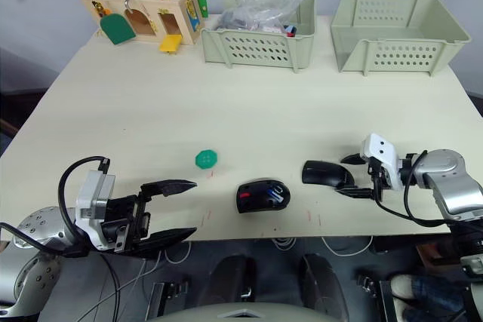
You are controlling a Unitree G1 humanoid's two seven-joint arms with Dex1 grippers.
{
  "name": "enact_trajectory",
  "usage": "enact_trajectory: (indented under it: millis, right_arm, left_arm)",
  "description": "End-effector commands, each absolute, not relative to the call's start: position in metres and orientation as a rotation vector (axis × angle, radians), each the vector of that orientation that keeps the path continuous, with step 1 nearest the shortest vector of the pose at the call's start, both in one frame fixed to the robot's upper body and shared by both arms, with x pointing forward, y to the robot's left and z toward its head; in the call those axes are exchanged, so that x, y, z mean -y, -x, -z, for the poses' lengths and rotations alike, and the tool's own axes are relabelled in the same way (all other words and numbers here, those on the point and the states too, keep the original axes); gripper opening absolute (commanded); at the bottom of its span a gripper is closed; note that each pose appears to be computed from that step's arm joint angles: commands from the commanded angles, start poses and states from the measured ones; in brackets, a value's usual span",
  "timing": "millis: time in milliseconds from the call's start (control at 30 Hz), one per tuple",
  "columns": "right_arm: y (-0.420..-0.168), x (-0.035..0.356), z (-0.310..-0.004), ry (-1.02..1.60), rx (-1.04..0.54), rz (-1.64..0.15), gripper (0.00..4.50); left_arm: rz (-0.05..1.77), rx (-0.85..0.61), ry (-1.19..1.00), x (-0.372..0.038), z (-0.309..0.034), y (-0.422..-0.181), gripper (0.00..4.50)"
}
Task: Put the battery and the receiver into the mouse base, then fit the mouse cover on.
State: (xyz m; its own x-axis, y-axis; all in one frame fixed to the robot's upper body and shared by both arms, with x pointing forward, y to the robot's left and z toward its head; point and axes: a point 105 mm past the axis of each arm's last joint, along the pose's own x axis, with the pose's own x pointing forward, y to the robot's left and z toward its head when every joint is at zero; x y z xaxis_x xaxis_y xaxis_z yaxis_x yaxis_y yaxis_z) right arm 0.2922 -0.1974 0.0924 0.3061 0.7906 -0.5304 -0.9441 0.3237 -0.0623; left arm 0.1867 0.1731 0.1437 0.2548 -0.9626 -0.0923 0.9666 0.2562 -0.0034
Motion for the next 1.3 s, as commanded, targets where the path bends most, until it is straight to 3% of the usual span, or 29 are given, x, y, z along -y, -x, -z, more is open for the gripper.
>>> enact_trajectory:
  millis: [33,1300]
  right_arm:
    - [-0.2934,0.1978,-0.1016,0.419,-0.407,-1.184,3.52]
    - [-0.2912,0.1945,-0.1037,0.457,-0.395,-1.193,3.52]
  left_arm:
    - [1.323,-0.060,-0.066,-0.1716,-0.1461,-0.1849,4.50]
    - [1.320,-0.053,-0.062,-0.1673,-0.1428,-0.1865,4.50]
